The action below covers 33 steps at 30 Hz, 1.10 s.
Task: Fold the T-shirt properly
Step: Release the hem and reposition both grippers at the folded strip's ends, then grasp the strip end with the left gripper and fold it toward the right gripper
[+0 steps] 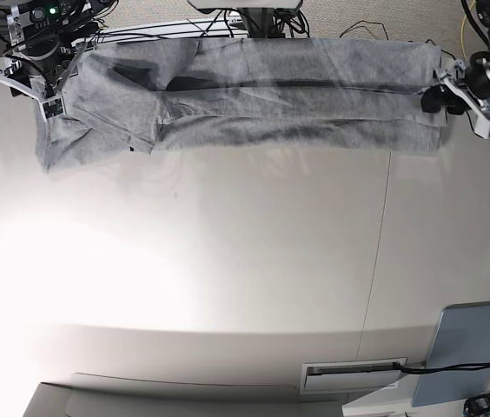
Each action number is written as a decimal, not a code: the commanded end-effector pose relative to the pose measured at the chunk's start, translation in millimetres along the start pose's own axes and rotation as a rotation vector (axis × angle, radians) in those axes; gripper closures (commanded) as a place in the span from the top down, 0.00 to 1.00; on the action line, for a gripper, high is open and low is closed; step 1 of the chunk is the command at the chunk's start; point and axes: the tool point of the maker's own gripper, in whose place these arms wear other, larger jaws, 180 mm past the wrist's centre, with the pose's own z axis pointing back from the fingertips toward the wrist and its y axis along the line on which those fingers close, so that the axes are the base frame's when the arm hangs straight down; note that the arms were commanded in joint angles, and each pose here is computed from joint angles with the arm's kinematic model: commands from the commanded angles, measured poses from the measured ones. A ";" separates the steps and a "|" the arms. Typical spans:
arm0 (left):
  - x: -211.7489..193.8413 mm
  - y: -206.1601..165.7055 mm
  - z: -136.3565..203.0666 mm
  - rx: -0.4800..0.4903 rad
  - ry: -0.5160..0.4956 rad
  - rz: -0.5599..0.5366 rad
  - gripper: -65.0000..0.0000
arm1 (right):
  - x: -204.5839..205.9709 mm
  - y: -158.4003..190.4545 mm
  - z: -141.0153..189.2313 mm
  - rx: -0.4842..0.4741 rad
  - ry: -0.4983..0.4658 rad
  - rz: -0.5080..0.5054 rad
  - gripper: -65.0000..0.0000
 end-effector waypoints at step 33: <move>56.5 -58.1 35.2 -0.044 -0.010 -0.298 0.00 | 23.8 -11.1 3.8 -0.039 -0.107 -0.003 0.38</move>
